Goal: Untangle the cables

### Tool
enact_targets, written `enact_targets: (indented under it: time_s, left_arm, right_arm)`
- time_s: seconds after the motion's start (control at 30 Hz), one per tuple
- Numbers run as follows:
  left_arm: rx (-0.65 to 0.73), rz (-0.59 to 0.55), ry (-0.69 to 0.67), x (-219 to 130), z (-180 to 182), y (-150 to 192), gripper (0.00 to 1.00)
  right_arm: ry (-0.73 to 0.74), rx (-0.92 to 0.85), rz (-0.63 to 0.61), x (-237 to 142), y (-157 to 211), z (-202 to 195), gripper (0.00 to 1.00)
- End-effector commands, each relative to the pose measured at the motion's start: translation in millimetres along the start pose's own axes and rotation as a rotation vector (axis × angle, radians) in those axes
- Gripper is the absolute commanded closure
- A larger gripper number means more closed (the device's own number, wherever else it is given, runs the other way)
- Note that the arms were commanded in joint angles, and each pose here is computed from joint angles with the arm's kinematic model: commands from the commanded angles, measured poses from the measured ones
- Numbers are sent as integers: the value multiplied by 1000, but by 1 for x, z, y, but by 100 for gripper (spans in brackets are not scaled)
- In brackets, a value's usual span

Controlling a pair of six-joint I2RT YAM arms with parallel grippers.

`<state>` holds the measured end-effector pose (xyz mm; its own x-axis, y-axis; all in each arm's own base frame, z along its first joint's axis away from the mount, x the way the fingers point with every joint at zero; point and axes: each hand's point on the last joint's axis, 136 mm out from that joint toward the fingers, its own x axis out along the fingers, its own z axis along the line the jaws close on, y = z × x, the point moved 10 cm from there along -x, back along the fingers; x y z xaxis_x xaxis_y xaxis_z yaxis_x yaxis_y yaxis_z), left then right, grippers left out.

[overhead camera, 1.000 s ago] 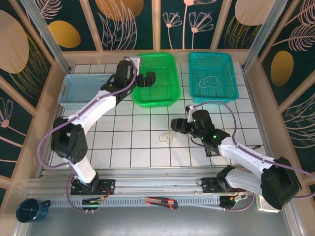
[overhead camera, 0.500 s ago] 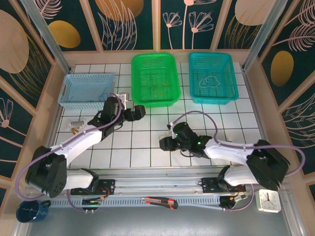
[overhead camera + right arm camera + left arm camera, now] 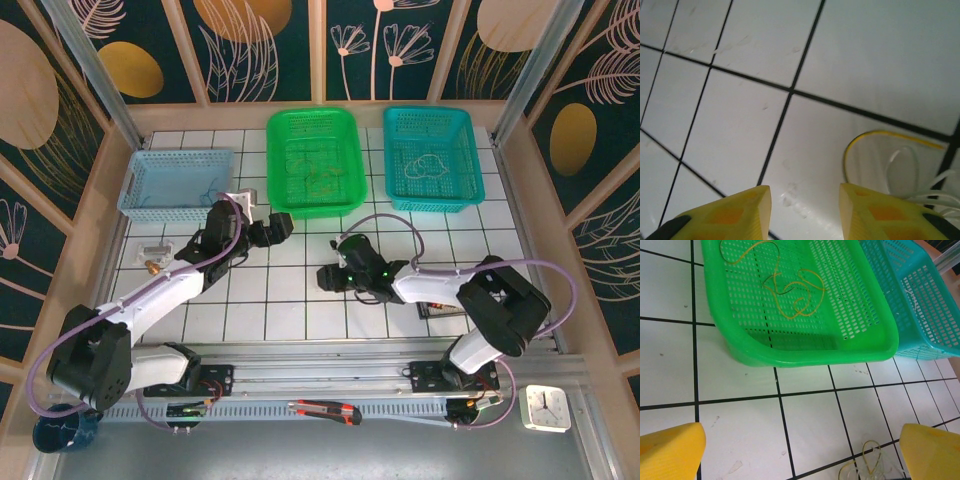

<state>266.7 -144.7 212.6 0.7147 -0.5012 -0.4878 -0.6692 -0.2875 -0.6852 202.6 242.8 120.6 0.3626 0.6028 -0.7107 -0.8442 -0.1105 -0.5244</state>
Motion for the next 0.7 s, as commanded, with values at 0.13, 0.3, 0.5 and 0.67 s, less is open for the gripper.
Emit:
enact_targets:
  time_s: [0.13,0.3,0.5,0.67]
  left_arm:
    - [-9,-44,24,-5,-4,-4,1]
    - [-8,-45,28,-5,-5,-4,1]
    - [-20,-7,61,-3,-5,1,1]
    - [-20,36,73,-1,-4,10,1]
  right_arm:
    - [10,-40,-43,-5,-21,7,60]
    - [-15,-62,-59,-19,-22,17,59]
    - [17,-53,-126,-42,-28,15,59]
    - [107,-30,-155,-49,-31,-1,60]
